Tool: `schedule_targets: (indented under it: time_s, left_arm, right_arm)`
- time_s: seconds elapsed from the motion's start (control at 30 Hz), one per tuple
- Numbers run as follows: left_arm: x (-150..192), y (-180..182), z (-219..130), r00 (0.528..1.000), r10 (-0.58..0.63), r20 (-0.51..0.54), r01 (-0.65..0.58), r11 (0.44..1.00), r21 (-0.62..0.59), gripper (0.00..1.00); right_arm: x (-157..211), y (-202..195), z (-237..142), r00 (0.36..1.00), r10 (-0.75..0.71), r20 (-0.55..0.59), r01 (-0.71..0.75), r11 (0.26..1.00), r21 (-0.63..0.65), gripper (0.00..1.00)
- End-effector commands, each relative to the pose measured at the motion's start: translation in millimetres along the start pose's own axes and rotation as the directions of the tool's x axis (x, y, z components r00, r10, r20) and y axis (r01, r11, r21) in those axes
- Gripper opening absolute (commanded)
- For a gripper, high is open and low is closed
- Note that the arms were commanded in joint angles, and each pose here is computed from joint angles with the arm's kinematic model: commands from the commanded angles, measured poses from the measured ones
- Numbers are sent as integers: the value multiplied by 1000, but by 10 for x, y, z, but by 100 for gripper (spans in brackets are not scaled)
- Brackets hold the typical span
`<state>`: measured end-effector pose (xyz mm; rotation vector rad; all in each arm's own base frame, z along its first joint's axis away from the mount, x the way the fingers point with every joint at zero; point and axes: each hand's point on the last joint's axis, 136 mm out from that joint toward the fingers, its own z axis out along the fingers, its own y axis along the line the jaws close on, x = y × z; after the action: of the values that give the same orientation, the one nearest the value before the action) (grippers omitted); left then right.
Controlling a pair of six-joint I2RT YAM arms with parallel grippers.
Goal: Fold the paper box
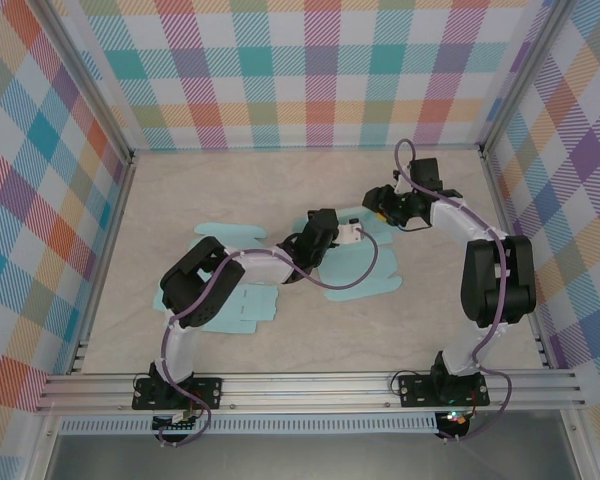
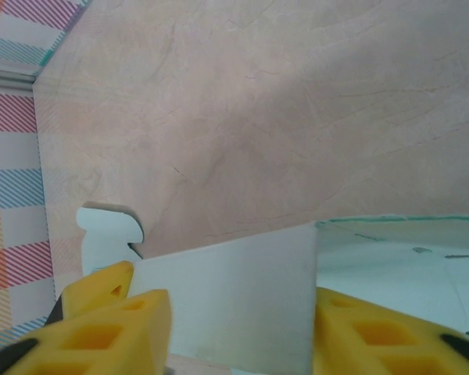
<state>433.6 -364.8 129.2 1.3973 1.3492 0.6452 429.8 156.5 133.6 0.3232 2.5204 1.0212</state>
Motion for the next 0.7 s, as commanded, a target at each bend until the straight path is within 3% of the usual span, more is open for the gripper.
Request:
schedule_targets:
  time_s: [0.0,0.13,0.27,0.47,0.67]
  left_arm:
    - [-140,30,-46,999,1,44,1,999,-36,4]
    - [-117,20,-89,999,3,49,-1,999,-37,4]
    - [-89,16,-151,998,-1,56,3,999,-41,4]
    - [-64,24,-240,997,-6,74,10,999,-50,4]
    - [-71,63,-298,995,-14,98,20,998,-63,4]
  right_arm:
    - [45,92,-6,1000,-13,-10,12,999,-34,36]
    - [61,93,-78,1000,-19,7,19,999,-34,31]
    - [111,94,-193,1000,-19,21,19,999,-27,49]
    - [241,12,-507,995,-41,95,38,999,34,55]
    - [539,-227,-673,996,-59,66,50,990,135,64]
